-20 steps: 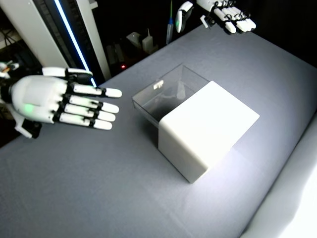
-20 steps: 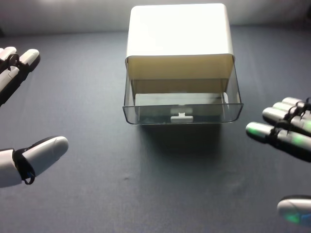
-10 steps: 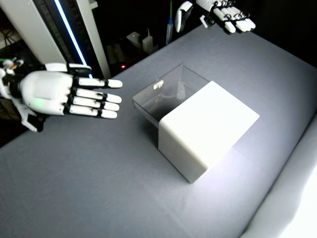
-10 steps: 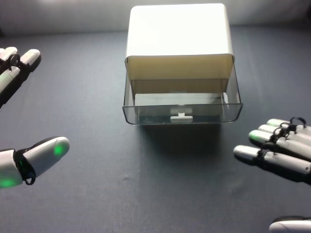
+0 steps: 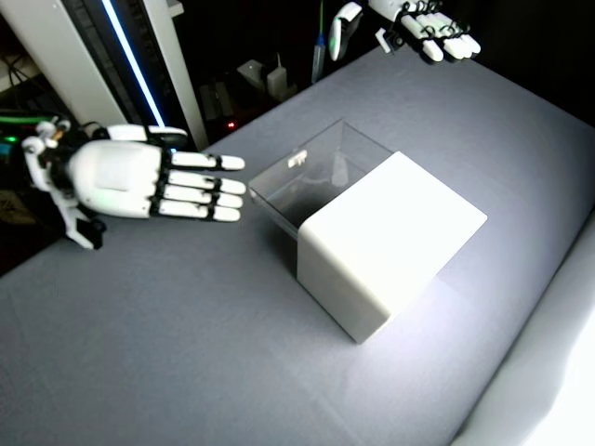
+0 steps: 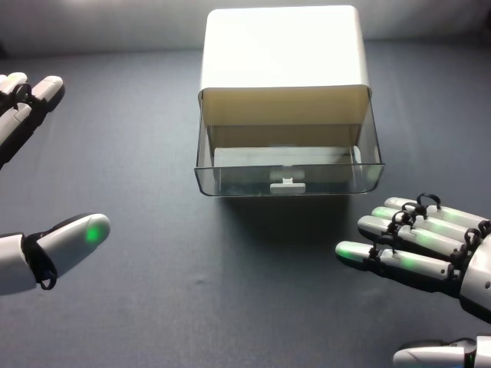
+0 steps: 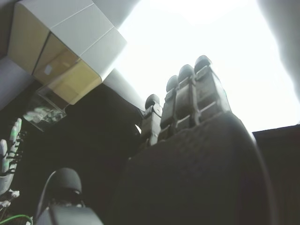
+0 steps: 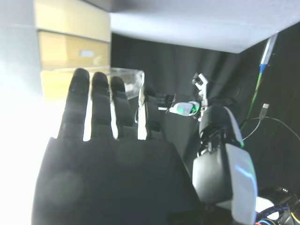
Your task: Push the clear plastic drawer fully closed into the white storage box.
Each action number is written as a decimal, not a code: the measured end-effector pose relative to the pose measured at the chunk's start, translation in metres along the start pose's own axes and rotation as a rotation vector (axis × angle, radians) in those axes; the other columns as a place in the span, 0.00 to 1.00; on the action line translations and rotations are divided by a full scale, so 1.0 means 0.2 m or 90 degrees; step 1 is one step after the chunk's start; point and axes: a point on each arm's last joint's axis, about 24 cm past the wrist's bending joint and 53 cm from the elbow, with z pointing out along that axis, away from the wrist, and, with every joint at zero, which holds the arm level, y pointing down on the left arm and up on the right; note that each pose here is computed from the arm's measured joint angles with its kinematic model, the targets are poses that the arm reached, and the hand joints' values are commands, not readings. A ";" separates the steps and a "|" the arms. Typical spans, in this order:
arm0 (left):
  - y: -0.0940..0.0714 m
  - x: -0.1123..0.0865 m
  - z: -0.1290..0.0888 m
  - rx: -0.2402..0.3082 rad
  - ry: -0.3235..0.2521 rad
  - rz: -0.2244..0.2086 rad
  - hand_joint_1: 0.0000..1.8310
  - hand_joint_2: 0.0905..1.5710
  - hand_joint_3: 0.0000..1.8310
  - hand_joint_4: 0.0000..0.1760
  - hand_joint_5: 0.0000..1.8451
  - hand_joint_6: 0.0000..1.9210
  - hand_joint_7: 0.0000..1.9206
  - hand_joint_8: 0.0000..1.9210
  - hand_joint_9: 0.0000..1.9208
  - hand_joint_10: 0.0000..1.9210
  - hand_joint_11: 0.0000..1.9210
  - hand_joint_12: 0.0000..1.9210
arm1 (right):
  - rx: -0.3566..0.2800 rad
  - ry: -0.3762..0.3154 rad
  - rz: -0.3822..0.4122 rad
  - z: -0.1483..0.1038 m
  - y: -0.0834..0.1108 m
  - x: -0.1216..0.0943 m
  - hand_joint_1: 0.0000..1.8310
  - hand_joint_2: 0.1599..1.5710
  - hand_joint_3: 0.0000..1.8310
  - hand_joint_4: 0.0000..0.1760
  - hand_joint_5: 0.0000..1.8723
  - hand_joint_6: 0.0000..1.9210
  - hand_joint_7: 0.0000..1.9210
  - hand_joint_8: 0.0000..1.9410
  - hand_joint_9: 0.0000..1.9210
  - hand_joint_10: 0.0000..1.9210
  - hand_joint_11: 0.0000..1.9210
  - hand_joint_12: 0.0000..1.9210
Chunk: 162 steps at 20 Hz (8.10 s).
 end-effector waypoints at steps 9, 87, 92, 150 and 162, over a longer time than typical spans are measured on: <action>0.00 0.00 0.00 0.001 0.001 0.000 0.00 0.35 0.28 1.00 0.00 0.00 0.00 0.00 0.00 0.00 0.00 0.00 | -0.039 -0.005 0.024 0.05 0.09 0.02 0.00 0.75 0.01 0.97 0.04 0.01 0.01 0.00 0.00 0.00 0.00 0.00; 0.00 0.00 0.00 0.008 0.004 -0.004 0.00 0.36 0.27 1.00 0.00 0.00 0.00 0.00 0.00 0.00 0.00 0.00 | -0.083 0.017 -0.113 0.32 0.16 -0.08 0.00 0.73 0.00 0.13 0.04 0.01 0.00 0.00 0.00 0.00 0.00 0.00; 0.00 0.01 0.00 0.008 0.004 -0.004 0.00 0.36 0.27 1.00 0.00 0.00 0.00 0.00 0.00 0.00 0.00 0.00 | -0.061 0.016 -0.122 0.32 0.09 -0.11 0.00 0.72 0.00 0.41 0.03 0.00 0.00 0.00 0.00 0.00 0.00 0.00; 0.01 -0.01 0.02 0.016 0.004 -0.007 0.00 0.36 0.27 1.00 0.00 0.00 0.00 0.00 0.00 0.00 0.00 0.00 | -0.017 -0.080 -0.161 0.52 0.00 -0.38 0.00 0.75 0.00 0.41 0.04 0.00 0.00 0.00 0.00 0.00 0.00 0.00; 0.01 0.00 0.02 0.016 0.004 -0.009 0.00 0.36 0.27 1.00 0.00 0.00 0.00 0.00 0.00 0.00 0.00 0.00 | 0.003 -0.071 -0.151 0.54 -0.07 -0.35 0.00 0.78 0.00 0.37 0.04 0.00 0.00 0.00 0.00 0.00 0.00 0.00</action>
